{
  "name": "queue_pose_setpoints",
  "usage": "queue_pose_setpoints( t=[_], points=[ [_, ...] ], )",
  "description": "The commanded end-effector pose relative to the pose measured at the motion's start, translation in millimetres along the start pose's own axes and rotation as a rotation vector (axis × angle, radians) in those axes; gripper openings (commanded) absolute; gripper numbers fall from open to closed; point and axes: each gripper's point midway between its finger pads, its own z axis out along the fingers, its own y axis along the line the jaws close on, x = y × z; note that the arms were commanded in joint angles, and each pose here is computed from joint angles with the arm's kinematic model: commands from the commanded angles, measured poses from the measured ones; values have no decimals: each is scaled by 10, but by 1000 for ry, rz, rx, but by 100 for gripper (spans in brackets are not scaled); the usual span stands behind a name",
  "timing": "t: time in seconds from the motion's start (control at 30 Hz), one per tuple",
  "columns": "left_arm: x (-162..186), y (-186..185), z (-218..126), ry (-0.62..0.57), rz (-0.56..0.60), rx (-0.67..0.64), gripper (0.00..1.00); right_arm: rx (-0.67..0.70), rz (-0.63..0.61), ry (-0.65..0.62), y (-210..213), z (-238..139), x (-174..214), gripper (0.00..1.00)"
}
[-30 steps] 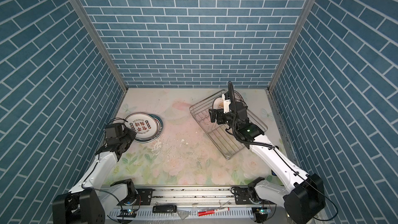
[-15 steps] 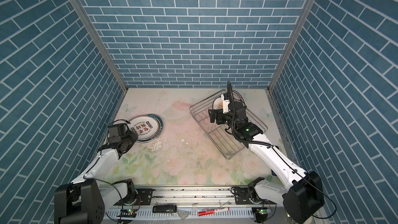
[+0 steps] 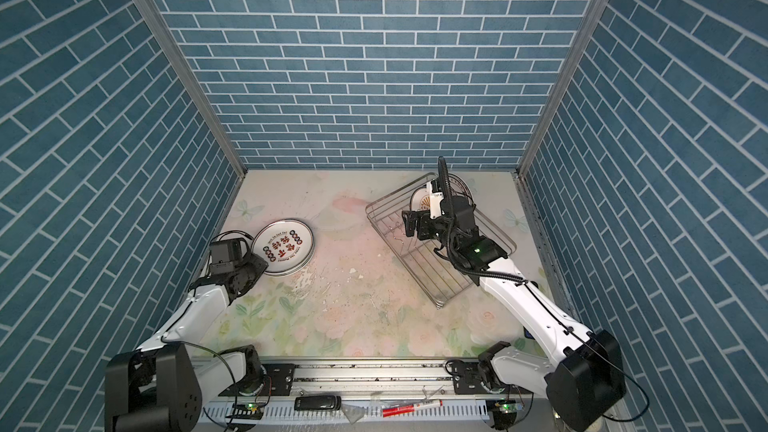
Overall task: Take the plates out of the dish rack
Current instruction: 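Open the left gripper and raise it off the stack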
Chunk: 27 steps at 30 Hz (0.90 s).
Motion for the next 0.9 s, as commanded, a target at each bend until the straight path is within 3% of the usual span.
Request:
queue_pose_setpoints(
  t=[0.0, 0.13, 0.17, 0.23, 0.33, 0.4, 0.67, 0.87],
  points=[
    [-92, -15, -93, -30, 28, -18, 45, -6, -43, 29, 1, 49, 107, 99],
    [-108, -106, -121, -35, 58, 27, 52, 26, -52, 44, -53, 68, 132, 99],
    [-111, -157, -124, -35, 66, 54, 58, 40, -55, 45, -81, 71, 137, 99],
    [-109, -211, -123, -37, 72, 85, 81, 83, -57, 48, -158, 71, 150, 99],
    [-114, -310, -108, -27, 98, 127, 85, 158, -62, 57, -293, 80, 164, 99],
    [-109, -420, -105, -14, 120, 164, 93, 191, -73, 71, -355, 94, 188, 99],
    [206, -1030, -128, 59, 350, 218, 99, 279, -53, 153, -609, 136, 272, 99],
    [516, -1533, -310, 73, 605, 264, 99, 303, -36, 175, -711, 132, 241, 99]
  ],
)
